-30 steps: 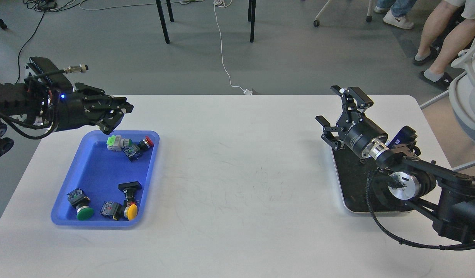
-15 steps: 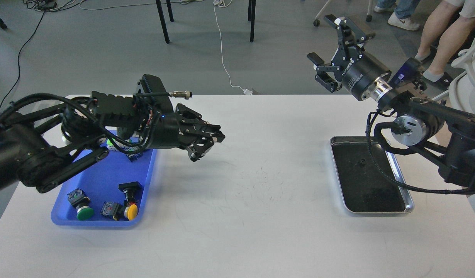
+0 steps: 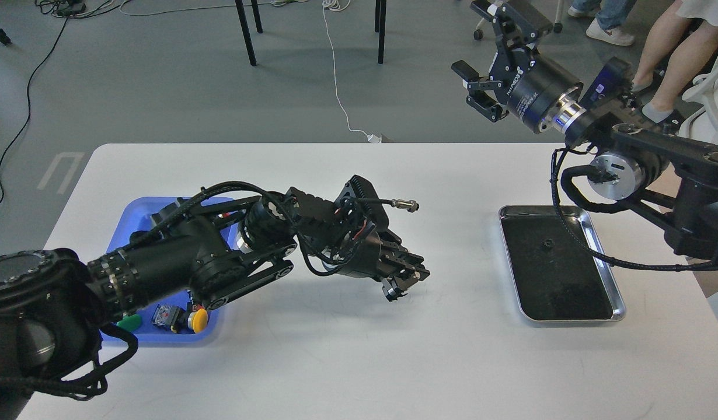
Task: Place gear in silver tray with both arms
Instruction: 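Lift the gear and carry it toward the table center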
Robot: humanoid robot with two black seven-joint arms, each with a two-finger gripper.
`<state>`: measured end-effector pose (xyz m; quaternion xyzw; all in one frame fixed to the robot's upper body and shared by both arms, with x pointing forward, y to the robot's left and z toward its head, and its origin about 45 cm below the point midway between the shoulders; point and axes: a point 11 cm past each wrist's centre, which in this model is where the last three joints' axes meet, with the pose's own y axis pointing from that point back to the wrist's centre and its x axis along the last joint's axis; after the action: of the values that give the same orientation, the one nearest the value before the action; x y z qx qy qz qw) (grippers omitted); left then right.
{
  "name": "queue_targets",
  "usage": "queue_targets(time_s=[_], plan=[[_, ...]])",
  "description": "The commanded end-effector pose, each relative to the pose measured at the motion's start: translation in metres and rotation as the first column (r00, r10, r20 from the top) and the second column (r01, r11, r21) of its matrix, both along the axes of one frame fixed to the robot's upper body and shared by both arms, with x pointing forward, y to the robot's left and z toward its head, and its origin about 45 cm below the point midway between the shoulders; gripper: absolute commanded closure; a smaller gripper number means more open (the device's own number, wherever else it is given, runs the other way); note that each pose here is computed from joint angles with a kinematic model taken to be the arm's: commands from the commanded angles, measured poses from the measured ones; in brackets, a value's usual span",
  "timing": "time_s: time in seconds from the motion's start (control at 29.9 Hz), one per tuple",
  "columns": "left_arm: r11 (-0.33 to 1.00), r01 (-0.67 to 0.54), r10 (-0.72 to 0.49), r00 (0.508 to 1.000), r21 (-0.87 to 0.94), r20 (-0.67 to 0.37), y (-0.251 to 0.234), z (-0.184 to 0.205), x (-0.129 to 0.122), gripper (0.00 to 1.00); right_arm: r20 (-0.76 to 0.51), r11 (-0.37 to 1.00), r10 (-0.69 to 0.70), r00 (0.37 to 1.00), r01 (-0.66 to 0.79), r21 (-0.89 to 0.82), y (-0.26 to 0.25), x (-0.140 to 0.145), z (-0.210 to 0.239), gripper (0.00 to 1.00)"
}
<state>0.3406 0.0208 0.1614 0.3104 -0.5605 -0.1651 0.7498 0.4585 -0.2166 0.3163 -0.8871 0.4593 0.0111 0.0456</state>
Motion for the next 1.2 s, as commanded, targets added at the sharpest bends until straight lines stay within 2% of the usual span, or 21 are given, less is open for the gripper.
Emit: queue_targets(time_s=[0.0,0.37,0.94,1.07,1.17], plan=[[1.000,0.022,-0.022,1.000,0.017,-0.009,-0.012,-0.007,-0.006,0.81,-0.013,1.000,0.002,1.000,-0.002,-0.018,0.000,-0.001,-0.007,0.03],[0.992,-0.059,0.059,0.998,0.114,-0.002,0.019,-0.033,0.013,0.81,-0.015,1.000,-0.003,1.000,0.003,-0.024,-0.002,-0.002,-0.009,0.03],[0.990,-0.057,0.057,0.998,0.132,0.002,0.022,-0.037,0.014,0.80,-0.032,1.000,-0.007,0.999,0.007,-0.024,-0.005,-0.004,-0.017,0.03],[0.987,-0.042,0.043,0.999,0.154,0.000,0.024,-0.042,0.010,0.76,-0.031,1.000,-0.009,0.999,0.008,-0.024,-0.006,-0.004,-0.016,0.03],[0.987,-0.042,0.043,0.999,0.152,0.000,0.024,-0.043,0.010,0.69,-0.029,1.000,-0.010,1.000,0.009,-0.025,-0.006,-0.004,-0.015,0.03]])
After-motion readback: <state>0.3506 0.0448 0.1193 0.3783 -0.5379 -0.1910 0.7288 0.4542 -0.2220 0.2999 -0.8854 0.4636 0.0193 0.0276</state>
